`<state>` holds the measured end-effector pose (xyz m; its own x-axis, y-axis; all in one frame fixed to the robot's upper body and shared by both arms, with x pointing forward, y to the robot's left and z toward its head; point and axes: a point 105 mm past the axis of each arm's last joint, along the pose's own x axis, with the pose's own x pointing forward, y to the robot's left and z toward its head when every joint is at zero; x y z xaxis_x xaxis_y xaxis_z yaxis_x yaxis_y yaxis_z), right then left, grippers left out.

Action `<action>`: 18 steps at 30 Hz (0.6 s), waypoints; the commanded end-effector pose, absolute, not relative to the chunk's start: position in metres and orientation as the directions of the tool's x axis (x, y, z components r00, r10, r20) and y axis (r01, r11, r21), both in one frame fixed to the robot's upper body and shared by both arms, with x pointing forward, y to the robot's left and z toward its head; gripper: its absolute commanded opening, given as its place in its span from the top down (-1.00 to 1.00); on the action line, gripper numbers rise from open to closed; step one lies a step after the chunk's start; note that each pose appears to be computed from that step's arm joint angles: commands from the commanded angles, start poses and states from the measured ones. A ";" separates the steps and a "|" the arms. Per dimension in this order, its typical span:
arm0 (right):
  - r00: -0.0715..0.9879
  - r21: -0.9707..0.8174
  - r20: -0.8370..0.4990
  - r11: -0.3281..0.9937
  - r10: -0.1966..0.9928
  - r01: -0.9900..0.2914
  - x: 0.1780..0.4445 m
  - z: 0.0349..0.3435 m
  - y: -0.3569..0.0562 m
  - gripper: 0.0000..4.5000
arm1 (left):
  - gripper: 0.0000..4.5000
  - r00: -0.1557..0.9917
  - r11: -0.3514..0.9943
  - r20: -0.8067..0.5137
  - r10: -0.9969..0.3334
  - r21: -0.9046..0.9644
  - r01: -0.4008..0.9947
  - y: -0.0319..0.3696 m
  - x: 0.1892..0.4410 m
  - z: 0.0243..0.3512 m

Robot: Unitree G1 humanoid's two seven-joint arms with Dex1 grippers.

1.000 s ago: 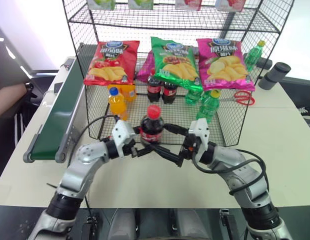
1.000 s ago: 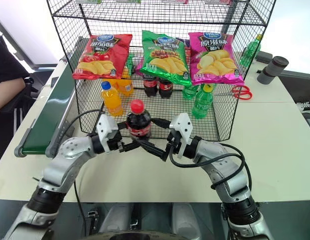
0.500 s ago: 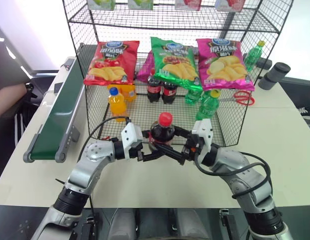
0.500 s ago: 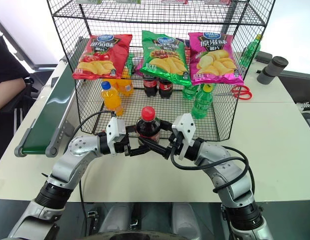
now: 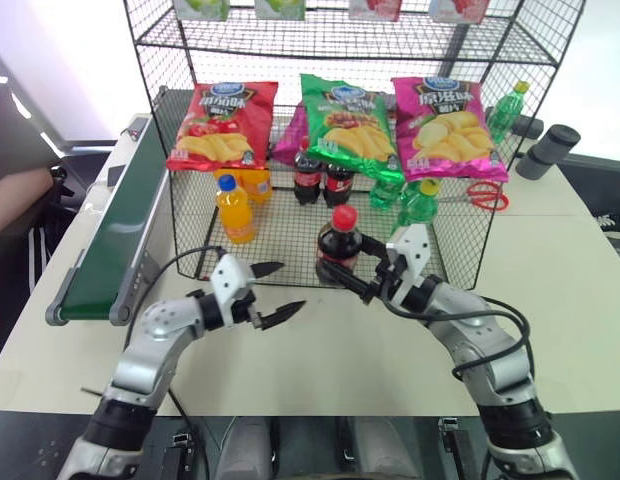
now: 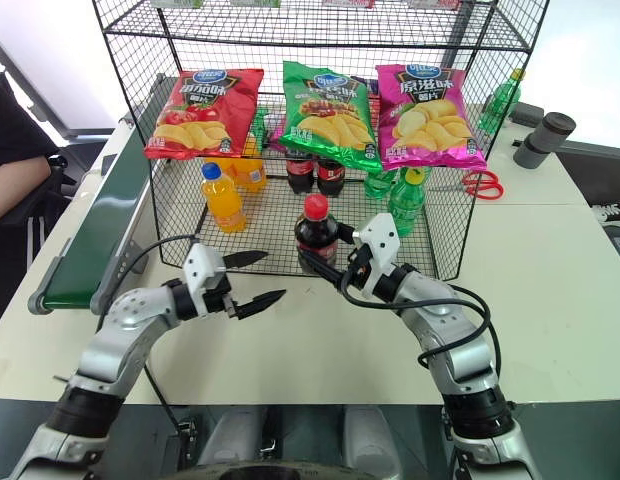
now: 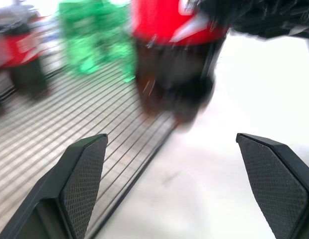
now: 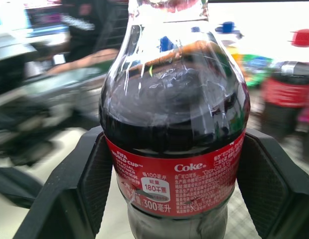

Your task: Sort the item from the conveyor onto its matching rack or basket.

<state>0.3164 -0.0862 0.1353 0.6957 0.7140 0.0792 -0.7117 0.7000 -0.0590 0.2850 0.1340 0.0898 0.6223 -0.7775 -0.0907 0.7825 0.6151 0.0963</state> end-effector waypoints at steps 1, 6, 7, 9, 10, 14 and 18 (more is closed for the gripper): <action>0.760 -0.106 0.167 0.778 0.628 -0.619 0.339 0.145 -0.092 -0.33 | -0.95 0.712 0.707 0.005 -0.702 0.125 0.696 0.148 0.284 0.108; 0.820 -0.061 0.227 0.848 0.525 -0.526 0.372 0.144 -0.088 -0.33 | -0.95 0.765 0.763 0.036 -0.643 0.113 0.637 0.152 0.279 0.112; 0.827 -0.057 0.229 0.855 0.514 -0.515 0.376 0.143 -0.087 -0.33 | -0.95 0.769 0.768 0.040 -0.638 0.109 0.631 0.152 0.279 0.113; 0.845 -0.047 0.226 0.872 0.485 -0.488 0.387 0.138 -0.085 -0.33 | -0.95 0.773 0.772 0.043 -0.633 0.110 0.626 0.151 0.279 0.114; 0.853 -0.041 0.225 0.879 0.471 -0.475 0.392 0.136 -0.083 -0.33 | -0.95 0.773 0.772 0.043 -0.633 0.111 0.626 0.150 0.278 0.115; 0.868 -0.026 0.223 0.893 0.443 -0.449 0.405 0.131 -0.076 -0.33 | -0.95 0.770 0.769 0.046 -0.637 0.110 0.630 0.145 0.275 0.116; 0.873 -0.023 0.205 0.894 0.443 -0.448 0.412 0.124 -0.073 -0.33 | -0.95 0.764 0.762 0.040 -0.644 0.111 0.637 0.142 0.274 0.114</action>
<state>0.4061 -0.0750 0.0938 0.8882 0.4492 0.0965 -0.4515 0.8923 0.0024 0.2764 0.1483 0.1031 0.7793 -0.6266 0.0052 0.6239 0.7768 0.0855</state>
